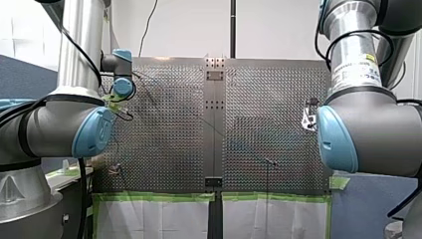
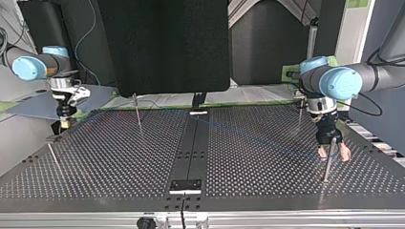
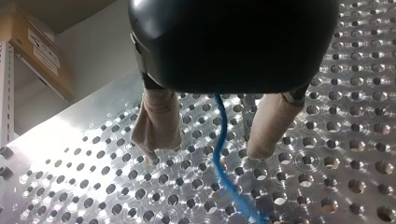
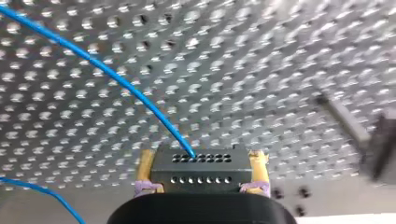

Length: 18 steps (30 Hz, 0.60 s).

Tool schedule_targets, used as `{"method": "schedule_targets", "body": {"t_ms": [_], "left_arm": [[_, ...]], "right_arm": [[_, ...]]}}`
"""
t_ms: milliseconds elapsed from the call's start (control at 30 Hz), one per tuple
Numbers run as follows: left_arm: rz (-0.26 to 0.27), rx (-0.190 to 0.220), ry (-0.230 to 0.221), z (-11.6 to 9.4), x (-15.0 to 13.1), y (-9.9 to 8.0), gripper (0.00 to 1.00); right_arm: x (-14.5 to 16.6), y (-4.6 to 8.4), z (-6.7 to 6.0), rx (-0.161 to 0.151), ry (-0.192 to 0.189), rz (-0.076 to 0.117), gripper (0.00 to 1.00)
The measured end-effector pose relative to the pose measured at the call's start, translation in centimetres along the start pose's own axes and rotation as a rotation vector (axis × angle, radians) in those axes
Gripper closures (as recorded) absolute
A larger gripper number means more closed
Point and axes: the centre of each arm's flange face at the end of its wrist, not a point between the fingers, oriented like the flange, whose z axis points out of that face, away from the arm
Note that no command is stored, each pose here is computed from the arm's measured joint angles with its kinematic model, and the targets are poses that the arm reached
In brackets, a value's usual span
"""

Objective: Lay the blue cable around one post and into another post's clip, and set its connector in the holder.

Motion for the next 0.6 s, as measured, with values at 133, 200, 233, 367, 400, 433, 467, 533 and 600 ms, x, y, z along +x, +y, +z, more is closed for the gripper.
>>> {"method": "schedule_targets", "body": {"t_ms": [133, 200, 233, 367, 400, 433, 467, 533, 600], "left_arm": [[0.0, 0.0, 0.0, 0.0, 0.0, 0.0, 0.0], [0.0, 0.0, 0.0, 0.0, 0.0, 0.0, 0.0], [0.0, 0.0, 0.0, 0.0, 0.0, 0.0, 0.0], [0.0, 0.0, 0.0, 0.0, 0.0, 0.0, 0.0], [0.0, 0.0, 0.0, 0.0, 0.0, 0.0, 0.0], [0.0, 0.0, 0.0, 0.0, 0.0, 0.0, 0.0], [0.0, 0.0, 0.0, 0.0, 0.0, 0.0, 0.0], [0.0, 0.0, 0.0, 0.0, 0.0, 0.0, 0.0], [0.0, 0.0, 0.0, 0.0, 0.0, 0.0, 0.0]], "right_arm": [[2.0, -0.4, -0.1, -0.003, 0.019, -0.016, 0.91], [2.5, -0.4, -0.2, -0.008, 0.024, -0.02, 0.91], [2.7, -0.5, -0.3, -0.01, 0.025, -0.021, 0.91], [2.4, -0.4, -0.7, -0.021, 0.027, -0.018, 0.91], [2.2, -0.4, -0.8, -0.023, 0.027, -0.016, 0.91], [2.0, -0.4, -1.0, -0.026, 0.027, -0.011, 0.91], [1.8, -0.4, -1.1, -0.027, 0.027, -0.006, 0.91], [1.2, -0.4, -1.5, -0.028, 0.027, 0.001, 0.91], [0.9, -0.4, -1.8, -0.029, 0.029, -0.001, 0.91]]}}
